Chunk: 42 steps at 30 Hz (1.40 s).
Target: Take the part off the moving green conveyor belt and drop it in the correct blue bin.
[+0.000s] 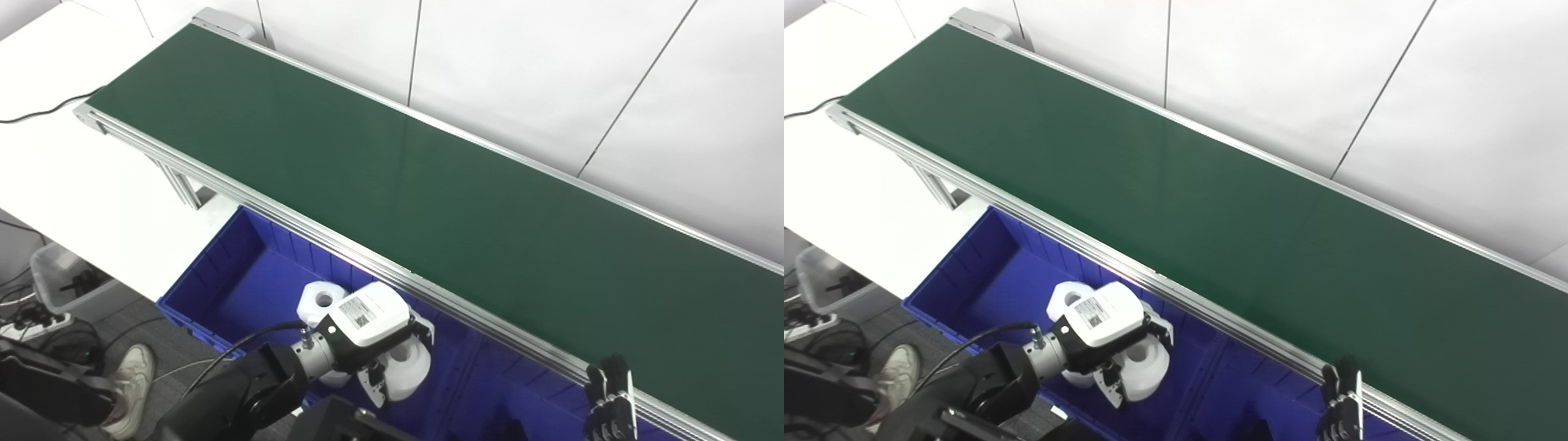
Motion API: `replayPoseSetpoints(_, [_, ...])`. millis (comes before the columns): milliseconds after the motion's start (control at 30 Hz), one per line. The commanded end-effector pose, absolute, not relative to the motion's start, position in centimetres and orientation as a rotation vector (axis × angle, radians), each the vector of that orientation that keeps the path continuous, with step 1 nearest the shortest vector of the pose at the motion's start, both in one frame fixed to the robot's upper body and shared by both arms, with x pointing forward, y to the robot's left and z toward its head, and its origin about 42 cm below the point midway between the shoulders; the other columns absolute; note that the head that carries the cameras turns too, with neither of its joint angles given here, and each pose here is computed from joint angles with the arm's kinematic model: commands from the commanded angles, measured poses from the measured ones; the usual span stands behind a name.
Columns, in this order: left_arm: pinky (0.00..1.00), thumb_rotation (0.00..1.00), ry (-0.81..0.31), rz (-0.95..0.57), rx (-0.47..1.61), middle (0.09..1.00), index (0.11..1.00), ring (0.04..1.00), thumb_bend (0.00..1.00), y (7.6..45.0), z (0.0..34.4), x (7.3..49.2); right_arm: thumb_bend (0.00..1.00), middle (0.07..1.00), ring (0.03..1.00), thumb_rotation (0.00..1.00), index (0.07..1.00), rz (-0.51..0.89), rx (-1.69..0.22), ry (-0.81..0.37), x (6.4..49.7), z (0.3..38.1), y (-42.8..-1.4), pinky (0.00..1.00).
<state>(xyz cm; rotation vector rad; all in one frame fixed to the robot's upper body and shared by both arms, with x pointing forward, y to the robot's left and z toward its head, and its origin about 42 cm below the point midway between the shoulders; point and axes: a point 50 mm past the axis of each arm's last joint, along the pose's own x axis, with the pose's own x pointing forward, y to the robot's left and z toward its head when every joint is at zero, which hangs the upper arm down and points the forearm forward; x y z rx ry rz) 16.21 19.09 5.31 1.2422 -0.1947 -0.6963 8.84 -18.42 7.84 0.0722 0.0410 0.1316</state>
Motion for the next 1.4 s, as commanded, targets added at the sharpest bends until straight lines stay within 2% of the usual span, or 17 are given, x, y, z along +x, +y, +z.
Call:
replayPoseSetpoints(0, [0.5, 0.12, -0.106, -0.764, 1.354, 0.578, 0.613, 0.542, 0.73, 19.8, 5.7, 16.6, 0.89, 0.991, 0.977, 0.93, 1.0, 0.131, 0.082, 0.009, 9.0, 8.6, -18.0, 1.0])
replayPoseSetpoints(33, [0.56, 0.19, -0.043, -0.805, 1.422, 0.651, 0.66, 0.605, 0.83, 20.0, 5.8, 16.4, 0.89, 0.991, 0.976, 0.93, 1.0, 0.131, 0.085, 0.009, 9.0, 8.6, -17.9, 1.0])
replayPoseSetpoints(67, [0.67, 0.33, 0.001, -0.829, 1.468, 0.777, 0.774, 0.722, 0.91, 20.1, 6.0, 16.3, 0.9, 0.991, 0.978, 0.93, 1.0, 0.131, 0.088, 0.01, 9.0, 8.6, -17.9, 1.0])
replayPoseSetpoints(100, [0.73, 0.43, 0.025, -0.841, 1.501, 0.855, 0.846, 0.795, 0.97, 20.1, 6.1, 16.2, 0.9, 0.991, 0.979, 0.93, 1.0, 0.131, 0.089, 0.01, 9.0, 8.6, -17.9, 1.0])
replayPoseSetpoints(200, [0.84, 0.59, 0.032, -0.841, 1.521, 0.963, 0.949, 0.9, 1.0, 20.2, 6.7, 16.0, 0.9, 0.991, 0.981, 0.93, 1.0, 0.132, 0.09, 0.011, 9.0, 8.6, -17.8, 1.0])
replayPoseSetpoints(300, [0.87, 0.67, 0.003, -0.831, 1.515, 0.987, 0.981, 0.927, 1.0, 20.3, 7.5, 15.8, 0.92, 0.992, 0.982, 0.93, 1.0, 0.132, 0.085, 0.016, 8.9, 8.7, -17.8, 1.0])
replayPoseSetpoints(500, [0.86, 0.65, -0.011, -0.809, 1.483, 0.971, 0.977, 0.905, 0.99, 20.4, 8.3, 15.6, 0.93, 0.992, 0.976, 0.93, 1.0, 0.131, 0.079, 0.013, 8.9, 8.7, -17.8, 1.0])
replayPoseSetpoints(633, [0.83, 0.68, -0.05, -0.773, 1.409, 0.951, 0.974, 0.882, 0.99, 20.6, 9.3, 15.3, 0.91, 0.991, 0.981, 0.93, 1.0, 0.135, 0.082, 0.013, 8.8, 8.7, -17.6, 1.0])
replayPoseSetpoints(767, [0.79, 0.73, -0.156, -0.624, 1.011, 0.904, 0.957, 0.833, 0.99, 20.4, 12.7, 14.5, 0.9, 0.99, 0.979, 0.93, 1.0, 0.137, 0.078, 0.015, 8.6, 8.8, -17.1, 1.0])
replayPoseSetpoints(833, [0.69, 0.71, -0.209, -0.553, 0.805, 0.868, 0.921, 0.792, 0.94, 20.3, 14.3, 13.9, 0.9, 0.982, 0.967, 0.93, 1.0, 0.131, 0.072, 0.017, 8.5, 8.7, -16.6, 1.0])
replayPoseSetpoints(933, [0.64, 0.79, -0.316, -0.451, 0.446, 0.864, 0.91, 0.792, 0.9, 19.4, 15.9, 12.6, 0.92, 0.967, 0.944, 0.94, 1.0, 0.12, 0.043, 0.025, 8.6, 8.5, -15.5, 0.96])
replayPoseSetpoints(1033, [0.8, 0.67, -0.36, -0.332, 0.186, 0.91, 0.975, 0.881, 0.73, 18.7, 16.5, 11.6, 0.93, 0.966, 0.938, 0.95, 1.0, 0.123, 0.039, 0.025, 8.7, 8.0, -14.2, 0.95])
replayPoseSetpoints(1067, [0.83, 0.65, -0.359, -0.296, 0.13, 0.922, 0.987, 0.896, 0.71, 18.6, 16.4, 11.5, 0.93, 0.966, 0.938, 0.95, 1.0, 0.121, 0.042, 0.026, 8.8, 7.8, -13.6, 0.95])
replayPoseSetpoints(1133, [0.94, 0.69, -0.349, -0.255, 0.083, 0.985, 0.998, 0.974, 0.64, 18.8, 15.5, 11.7, 0.96, 0.968, 0.935, 0.95, 1.0, 0.118, 0.046, 0.035, 9.0, 7.3, -12.5, 0.96])
replayPoseSetpoints(1200, [0.99, 0.72, -0.329, -0.237, 0.103, 0.998, 1.0, 0.996, 0.65, 19.6, 14.2, 12.0, 0.96, 0.971, 0.941, 0.96, 1.0, 0.115, 0.044, 0.042, 9.2, 7.1, -11.5, 0.97])
replayPoseSetpoints(1300, [0.99, 0.72, -0.258, -0.268, 0.224, 1.0, 1.0, 1.0, 0.64, 21.7, 10.1, 13.0, 0.95, 0.975, 0.942, 0.96, 1.0, 0.105, 0.057, 0.047, 9.5, 6.6, -10.1, 0.99])
replayPoseSetpoints(1367, [0.98, 0.67, -0.216, -0.308, 0.287, 1.0, 1.0, 1.0, 0.63, 22.9, 8.6, 13.6, 0.95, 0.981, 0.949, 0.95, 1.0, 0.102, 0.073, 0.047, 9.8, 6.4, -9.3, 1.0])
